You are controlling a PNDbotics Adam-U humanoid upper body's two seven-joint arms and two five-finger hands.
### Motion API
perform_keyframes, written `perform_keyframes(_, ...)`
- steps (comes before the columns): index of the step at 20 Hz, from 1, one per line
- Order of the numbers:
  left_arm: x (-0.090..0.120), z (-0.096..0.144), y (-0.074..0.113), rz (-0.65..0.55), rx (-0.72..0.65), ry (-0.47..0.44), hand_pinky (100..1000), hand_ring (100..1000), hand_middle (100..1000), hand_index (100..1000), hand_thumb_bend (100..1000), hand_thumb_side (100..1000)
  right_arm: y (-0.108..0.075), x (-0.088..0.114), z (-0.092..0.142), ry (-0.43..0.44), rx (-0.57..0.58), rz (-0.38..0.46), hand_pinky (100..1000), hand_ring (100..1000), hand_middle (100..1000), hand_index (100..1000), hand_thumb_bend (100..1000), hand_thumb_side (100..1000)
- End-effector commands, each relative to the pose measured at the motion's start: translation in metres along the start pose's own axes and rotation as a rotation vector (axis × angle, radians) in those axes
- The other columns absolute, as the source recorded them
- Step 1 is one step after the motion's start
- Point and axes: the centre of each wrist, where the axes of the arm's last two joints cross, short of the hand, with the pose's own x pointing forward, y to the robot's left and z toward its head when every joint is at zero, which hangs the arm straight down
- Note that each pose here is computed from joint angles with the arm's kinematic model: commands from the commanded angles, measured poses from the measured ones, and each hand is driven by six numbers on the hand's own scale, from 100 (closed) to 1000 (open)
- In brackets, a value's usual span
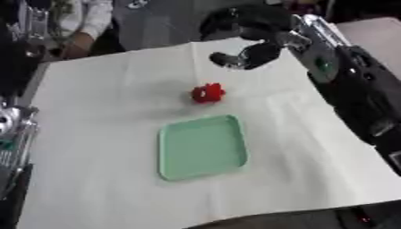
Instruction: Pick up objects on the table and place them in the box.
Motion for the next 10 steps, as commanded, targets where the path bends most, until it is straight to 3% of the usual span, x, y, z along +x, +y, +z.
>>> perform_keyframes(1,0.008,-0.006,0.001,0.012,0.005,-0.041,359,528,621,740,527,683,-0.002,0.007,-0.009,-0.033,-0.024,0.003,709,742,813,828,281,964)
perform_keyframes(10,0.012,-0.01,-0.004,0.043,0.006,-0.06,359,529,621,740,528,684,0.017,0.016,-0.02,-0.002,-0.046,-0.017,741,755,815,829,290,953)
